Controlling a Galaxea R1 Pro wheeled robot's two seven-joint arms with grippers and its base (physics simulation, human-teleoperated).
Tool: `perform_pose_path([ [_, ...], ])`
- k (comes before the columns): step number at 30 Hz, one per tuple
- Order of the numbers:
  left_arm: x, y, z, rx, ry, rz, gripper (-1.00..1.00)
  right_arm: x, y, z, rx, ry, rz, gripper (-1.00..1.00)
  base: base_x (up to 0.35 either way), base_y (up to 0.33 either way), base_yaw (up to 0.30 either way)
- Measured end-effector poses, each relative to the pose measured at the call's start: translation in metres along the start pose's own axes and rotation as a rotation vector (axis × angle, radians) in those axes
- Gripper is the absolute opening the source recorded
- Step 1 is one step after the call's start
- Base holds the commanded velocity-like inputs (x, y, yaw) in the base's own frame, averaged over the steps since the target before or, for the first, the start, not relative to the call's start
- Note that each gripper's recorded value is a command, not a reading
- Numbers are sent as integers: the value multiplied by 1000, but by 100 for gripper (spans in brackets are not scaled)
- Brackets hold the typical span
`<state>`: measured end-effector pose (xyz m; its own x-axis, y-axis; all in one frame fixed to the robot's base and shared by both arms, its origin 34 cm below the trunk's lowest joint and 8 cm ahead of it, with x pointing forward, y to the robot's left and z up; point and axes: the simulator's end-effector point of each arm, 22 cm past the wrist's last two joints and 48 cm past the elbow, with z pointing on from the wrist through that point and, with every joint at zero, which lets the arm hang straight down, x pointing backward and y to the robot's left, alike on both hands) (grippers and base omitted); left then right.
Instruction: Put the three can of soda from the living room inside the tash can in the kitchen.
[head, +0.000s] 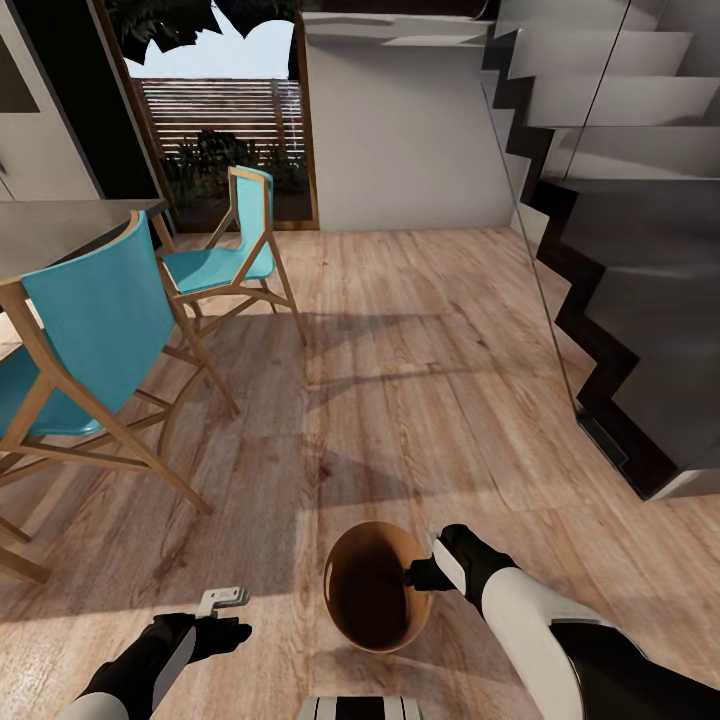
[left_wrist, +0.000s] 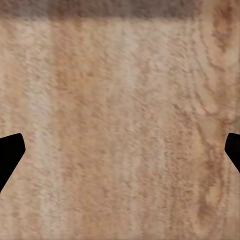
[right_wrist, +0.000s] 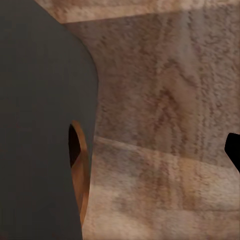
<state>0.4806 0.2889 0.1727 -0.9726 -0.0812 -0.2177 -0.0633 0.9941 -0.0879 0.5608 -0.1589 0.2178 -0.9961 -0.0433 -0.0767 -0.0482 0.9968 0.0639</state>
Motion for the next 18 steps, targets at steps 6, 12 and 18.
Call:
perform_pose_path([
  [6, 0, 0, 0, 0, 1, 0, 100, 1, 2, 0, -2, 1, -2, -100, 0, 0, 0],
  [12, 0, 0, 0, 1, -1, 0, 100, 5, 3, 2, -1, 8, -3, -100, 0, 0, 0],
  [18, 0, 0, 0, 1, -1, 0, 100, 5, 2, 1, 5, 8, -5, -100, 0, 0, 0],
])
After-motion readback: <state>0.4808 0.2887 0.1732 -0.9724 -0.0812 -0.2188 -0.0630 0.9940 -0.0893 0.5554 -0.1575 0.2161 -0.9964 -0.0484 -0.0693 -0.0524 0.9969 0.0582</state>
